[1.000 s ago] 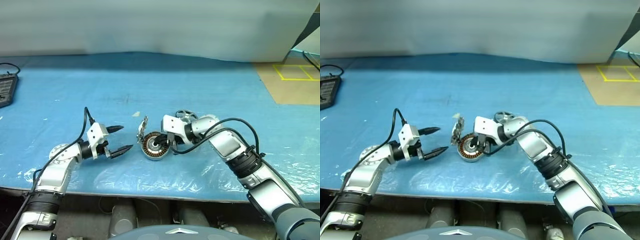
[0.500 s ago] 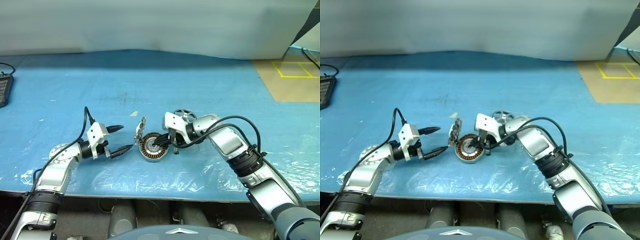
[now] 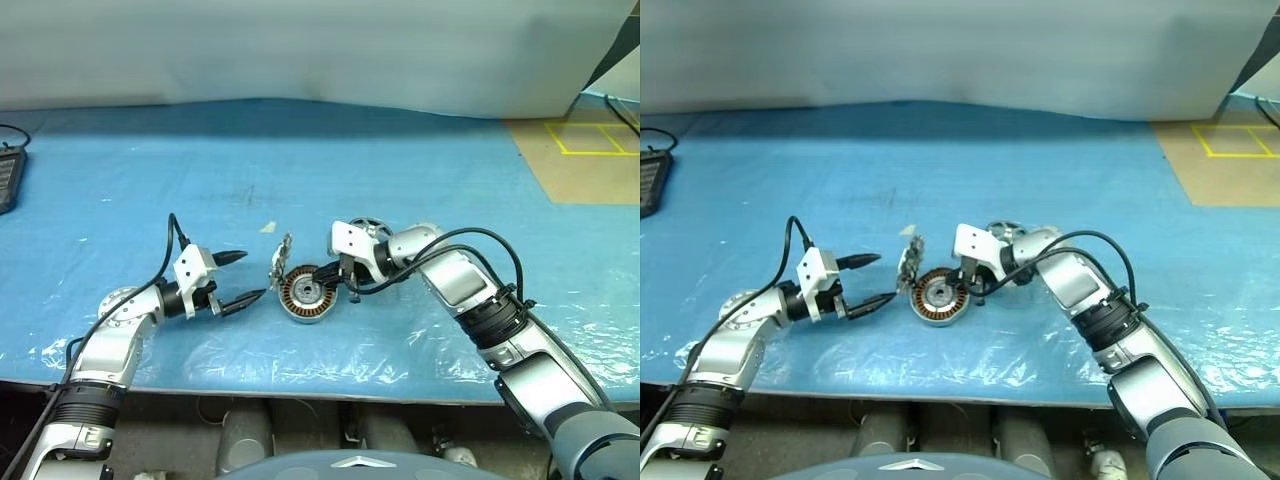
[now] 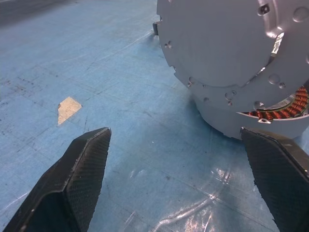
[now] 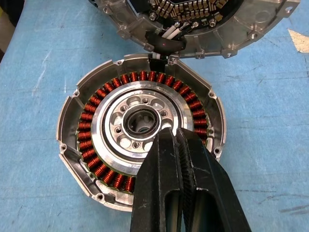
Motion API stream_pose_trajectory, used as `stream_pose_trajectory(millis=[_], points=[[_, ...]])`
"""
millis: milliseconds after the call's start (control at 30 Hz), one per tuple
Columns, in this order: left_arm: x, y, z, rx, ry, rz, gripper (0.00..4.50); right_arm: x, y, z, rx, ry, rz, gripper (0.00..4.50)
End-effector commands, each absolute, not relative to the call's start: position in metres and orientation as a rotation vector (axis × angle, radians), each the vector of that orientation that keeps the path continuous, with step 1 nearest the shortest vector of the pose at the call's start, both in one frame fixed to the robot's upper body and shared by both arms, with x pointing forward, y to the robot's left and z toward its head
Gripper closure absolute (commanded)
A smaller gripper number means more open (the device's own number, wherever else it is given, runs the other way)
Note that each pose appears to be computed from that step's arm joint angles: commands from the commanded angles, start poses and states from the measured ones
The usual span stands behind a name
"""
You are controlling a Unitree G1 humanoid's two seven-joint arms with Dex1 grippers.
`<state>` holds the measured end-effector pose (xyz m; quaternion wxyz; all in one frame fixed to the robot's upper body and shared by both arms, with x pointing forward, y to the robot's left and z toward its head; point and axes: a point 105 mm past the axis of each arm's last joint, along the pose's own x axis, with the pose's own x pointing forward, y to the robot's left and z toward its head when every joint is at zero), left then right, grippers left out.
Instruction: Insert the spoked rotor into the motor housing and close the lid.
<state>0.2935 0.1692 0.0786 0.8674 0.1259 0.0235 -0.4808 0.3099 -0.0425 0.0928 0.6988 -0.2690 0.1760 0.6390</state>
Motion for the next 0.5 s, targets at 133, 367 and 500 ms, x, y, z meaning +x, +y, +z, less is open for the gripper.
stream_pose_trajectory(millis=[133,367,500], points=[[0.2941,0.1717,0.088,0.292,0.02,-1.001,0.0,0.3002,-0.035,0.0994,-0.607,0.349,1.475,4.45],[0.2937,0.1725,0.0883,0.295,0.021,-1.002,0.0,0.2967,-0.0325,0.1032,-0.589,0.348,1.492,4.45],[0.2939,0.1727,0.0884,0.298,0.021,-1.001,0.0,0.2924,-0.0337,0.1037,-0.573,0.372,1.514,4.45]])
